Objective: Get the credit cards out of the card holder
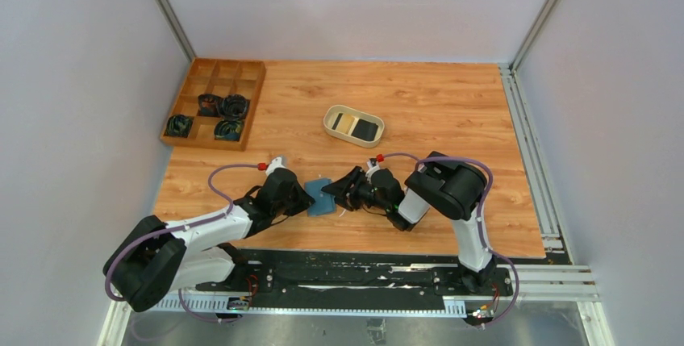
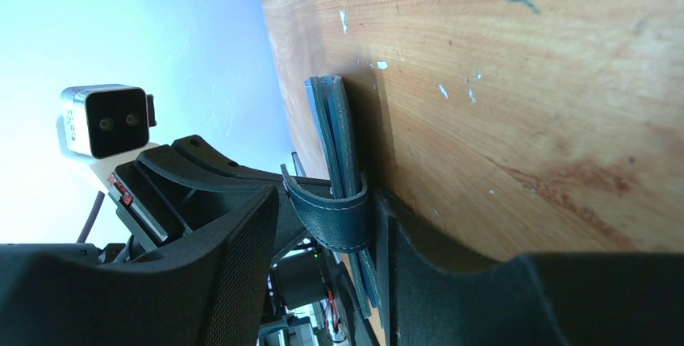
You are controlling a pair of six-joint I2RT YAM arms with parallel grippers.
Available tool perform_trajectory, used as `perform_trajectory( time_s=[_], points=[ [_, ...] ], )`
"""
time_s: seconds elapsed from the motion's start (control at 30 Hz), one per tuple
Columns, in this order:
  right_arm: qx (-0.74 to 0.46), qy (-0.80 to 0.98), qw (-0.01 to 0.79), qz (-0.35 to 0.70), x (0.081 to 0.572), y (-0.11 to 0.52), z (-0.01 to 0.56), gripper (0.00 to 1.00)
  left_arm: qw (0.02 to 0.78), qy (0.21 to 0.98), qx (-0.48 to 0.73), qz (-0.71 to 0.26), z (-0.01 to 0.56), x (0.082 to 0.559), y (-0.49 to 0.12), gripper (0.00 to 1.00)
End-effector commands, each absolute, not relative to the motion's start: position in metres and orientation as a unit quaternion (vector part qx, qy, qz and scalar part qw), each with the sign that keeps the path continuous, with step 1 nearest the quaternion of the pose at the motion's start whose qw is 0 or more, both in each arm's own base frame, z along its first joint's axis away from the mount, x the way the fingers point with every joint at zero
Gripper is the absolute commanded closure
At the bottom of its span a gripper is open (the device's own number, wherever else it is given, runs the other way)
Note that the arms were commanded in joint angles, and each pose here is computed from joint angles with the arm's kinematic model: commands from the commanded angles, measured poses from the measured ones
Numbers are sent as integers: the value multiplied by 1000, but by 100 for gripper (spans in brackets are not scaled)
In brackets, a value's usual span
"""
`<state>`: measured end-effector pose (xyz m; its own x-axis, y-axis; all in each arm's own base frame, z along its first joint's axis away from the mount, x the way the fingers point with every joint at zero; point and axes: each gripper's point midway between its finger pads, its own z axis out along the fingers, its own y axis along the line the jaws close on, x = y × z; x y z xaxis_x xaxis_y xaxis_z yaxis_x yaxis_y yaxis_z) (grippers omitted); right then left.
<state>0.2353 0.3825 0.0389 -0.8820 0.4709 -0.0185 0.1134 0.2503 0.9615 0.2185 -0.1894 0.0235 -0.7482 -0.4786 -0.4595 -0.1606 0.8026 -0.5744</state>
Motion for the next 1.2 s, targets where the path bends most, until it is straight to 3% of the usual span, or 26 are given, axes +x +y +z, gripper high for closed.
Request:
perform_trajectory(
  time_s=[0.0,0.4,0.8,1.17],
  points=[
    [248,817,117,507,226,361,-12,49,259,934,-167,-182,-16,186,-160,100],
    [266,807,102,517,228,367,-12,45,259,934,-167,-183,-17,185,-160,100],
    [264,816,87,507,222,370,-17,54,258,934,-167,-184,-18,185,-160,100],
    [226,830,100,500,221,376,-12,56,257,934,-168,-184,-19,184,-159,100]
  ],
)
